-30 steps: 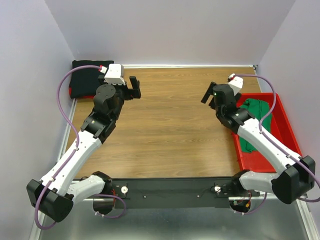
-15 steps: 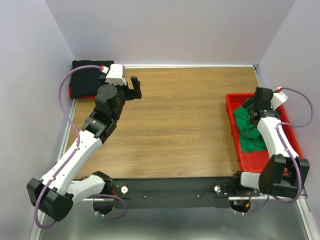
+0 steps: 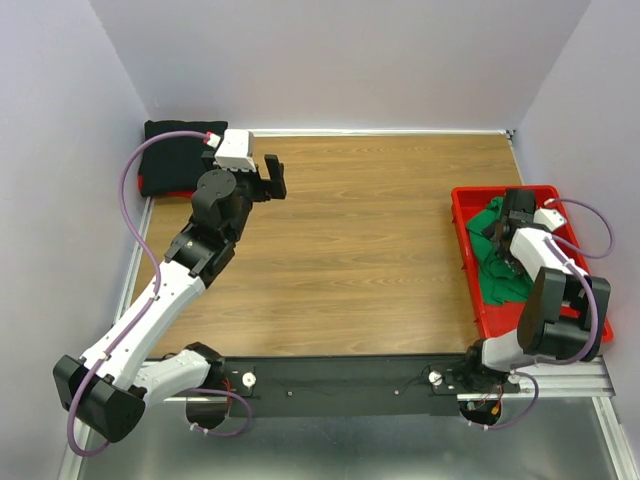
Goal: Fold and stack the t-shirts
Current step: Grab the tshirt from the pile
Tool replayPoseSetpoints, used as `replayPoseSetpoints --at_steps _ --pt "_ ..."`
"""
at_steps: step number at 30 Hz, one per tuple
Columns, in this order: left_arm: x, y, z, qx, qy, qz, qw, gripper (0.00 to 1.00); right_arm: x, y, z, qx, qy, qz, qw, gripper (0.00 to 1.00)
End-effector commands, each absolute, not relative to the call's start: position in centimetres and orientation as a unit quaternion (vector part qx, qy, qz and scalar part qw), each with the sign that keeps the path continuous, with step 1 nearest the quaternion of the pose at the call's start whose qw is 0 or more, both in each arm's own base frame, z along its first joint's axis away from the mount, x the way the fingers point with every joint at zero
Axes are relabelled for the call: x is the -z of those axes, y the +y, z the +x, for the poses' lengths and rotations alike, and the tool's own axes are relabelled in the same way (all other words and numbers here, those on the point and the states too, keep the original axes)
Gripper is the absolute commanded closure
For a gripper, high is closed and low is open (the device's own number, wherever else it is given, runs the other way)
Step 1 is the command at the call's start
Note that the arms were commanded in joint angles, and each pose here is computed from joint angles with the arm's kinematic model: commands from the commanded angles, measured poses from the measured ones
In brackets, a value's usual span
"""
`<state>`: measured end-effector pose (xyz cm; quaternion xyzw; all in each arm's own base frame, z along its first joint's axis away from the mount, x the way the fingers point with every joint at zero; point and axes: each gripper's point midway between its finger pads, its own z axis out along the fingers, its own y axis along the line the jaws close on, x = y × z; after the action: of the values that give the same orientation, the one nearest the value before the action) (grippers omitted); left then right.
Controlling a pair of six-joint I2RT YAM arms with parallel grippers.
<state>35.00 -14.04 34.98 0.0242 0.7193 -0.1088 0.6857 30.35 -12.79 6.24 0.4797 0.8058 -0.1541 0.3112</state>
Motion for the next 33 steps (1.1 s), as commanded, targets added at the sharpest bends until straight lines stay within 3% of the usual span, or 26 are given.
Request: replayPoseSetpoints --at_steps 1,6,9,10,12,16,24,33 --pt "-35.6 -14.8 34.8 0.121 0.711 0.028 0.692 0.02 -4.5 -13.9 29.8 0.185 0.789 0.503 0.301 0.01" --pt "-35.7 -14.8 34.7 0.118 0.71 0.028 0.694 0.02 -2.6 -13.8 30.1 0.183 0.796 0.504 0.282 0.07" --pt "-35.6 -14.8 34.7 0.117 0.711 0.029 0.693 0.02 -3.0 -13.6 30.6 0.172 0.799 0.498 0.287 0.46" --pt "-35.6 -14.7 34.7 0.115 0.711 0.029 0.693 0.02 -3.8 -13.7 30.8 0.169 0.796 0.498 0.299 0.76" --pt "-35.6 -14.7 34.8 0.114 0.711 0.027 0.694 0.02 -5.8 -13.7 31.5 0.158 0.794 0.489 0.324 0.97" --pt "-35.5 -14.9 34.8 0.117 0.712 0.032 0.692 0.02 -9.4 -13.0 33.0 0.12 0.798 0.465 0.364 1.0" --pt "-35.3 -15.5 35.0 0.124 0.715 0.044 0.687 0.02 -24.9 -11.1 37.0 0.02 0.767 0.394 0.506 1.0" --pt "-34.6 -15.5 35.1 0.12 0.719 0.044 0.683 0.02 -39.7 -7.0 40.9 -0.106 0.741 0.282 0.6 1.0"
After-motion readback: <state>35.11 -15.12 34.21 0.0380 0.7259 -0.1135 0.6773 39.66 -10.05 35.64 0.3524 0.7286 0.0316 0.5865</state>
